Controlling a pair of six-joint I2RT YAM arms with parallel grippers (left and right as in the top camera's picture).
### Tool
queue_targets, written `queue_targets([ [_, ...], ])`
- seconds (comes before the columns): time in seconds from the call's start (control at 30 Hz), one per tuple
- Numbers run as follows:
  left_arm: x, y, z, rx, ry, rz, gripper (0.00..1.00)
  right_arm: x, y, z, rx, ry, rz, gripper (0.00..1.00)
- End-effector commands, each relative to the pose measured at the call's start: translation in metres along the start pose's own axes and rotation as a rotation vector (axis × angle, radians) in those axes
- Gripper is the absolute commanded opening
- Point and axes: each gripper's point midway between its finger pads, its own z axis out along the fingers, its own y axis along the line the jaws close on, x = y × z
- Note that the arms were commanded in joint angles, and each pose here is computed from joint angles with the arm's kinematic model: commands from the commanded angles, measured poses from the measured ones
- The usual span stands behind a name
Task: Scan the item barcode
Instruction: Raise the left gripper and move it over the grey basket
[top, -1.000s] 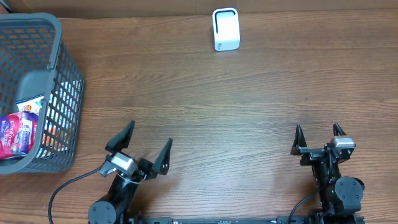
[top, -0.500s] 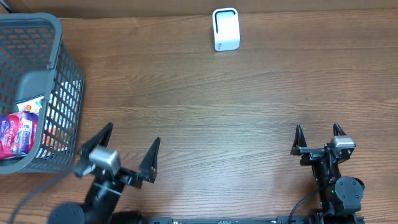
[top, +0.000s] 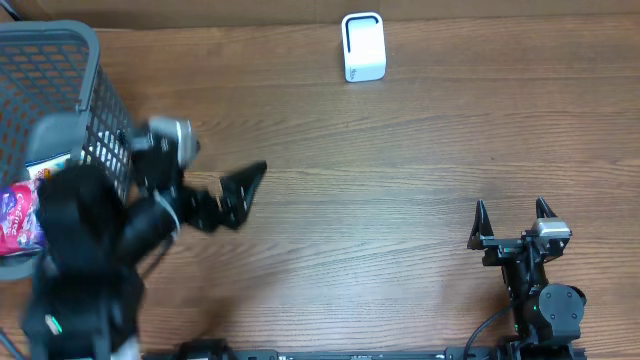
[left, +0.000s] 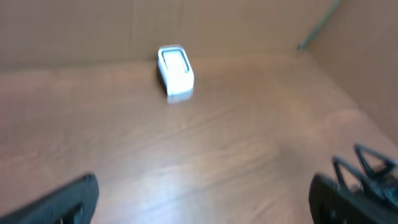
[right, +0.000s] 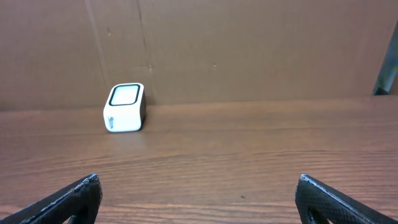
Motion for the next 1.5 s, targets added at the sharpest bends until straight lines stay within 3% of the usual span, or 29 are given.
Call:
queue_targets([
  [0.0,-0.027,0.01,0.005,-0.027,0.106,-0.005,1.0,0.001,-0.001,0.0,0.006,-0.008,-0.004,1.0],
  [0.1,-0.041,0.025,0.008,-0.094,0.154,0.018,1.0,0.001,-0.001,0.0,0.006,-0.008,-0.004,1.0],
  [0.17,-0.058,0.055,-0.001,-0.291,0.131,-0.068,1.0,0.001,-0.001,0.0,0.006,-0.008,-0.004,1.0],
  [0.27,-0.09,0.103,-0.041,-0.625,-0.016,-0.24,1.0,0.001,-0.001,0.0,0.006,-0.008,-0.004,1.0],
  [0.37,-0.12,0.13,-0.091,-0.822,-0.186,-0.299,1.0,0.001,-0.001,0.0,0.006,-0.008,-0.004,1.0],
  [0.53,-0.142,0.163,-0.153,-0.977,-0.387,-0.374,1.0,0.001,-0.001,0.0,0.006,-0.008,-0.004,1.0],
  [0.73,-0.148,0.204,-0.197,-1.115,-0.505,-0.434,1.0,0.001,-0.001,0.0,0.006,-0.008,-0.004,1.0],
  [1.0,-0.122,0.256,-0.192,-1.211,-0.402,-0.522,1.0,0.001,-0.001,0.0,0.006,-0.008,-0.004,1.0],
  [1.17,-0.088,0.311,-0.163,-1.263,-0.256,-0.634,1.0,0.001,-0.001,0.0,0.006,-0.008,-0.004,1.0],
  [1.37,-0.053,0.355,-0.139,-1.323,-0.07,-0.652,1.0,0.001,-0.001,0.0,0.006,-0.008,-0.004,1.0],
  [1.47,-0.026,0.371,-0.122,-1.318,0.075,-0.662,0.94,0.001,-0.001,0.0,0.006,-0.008,-0.004,1.0],
])
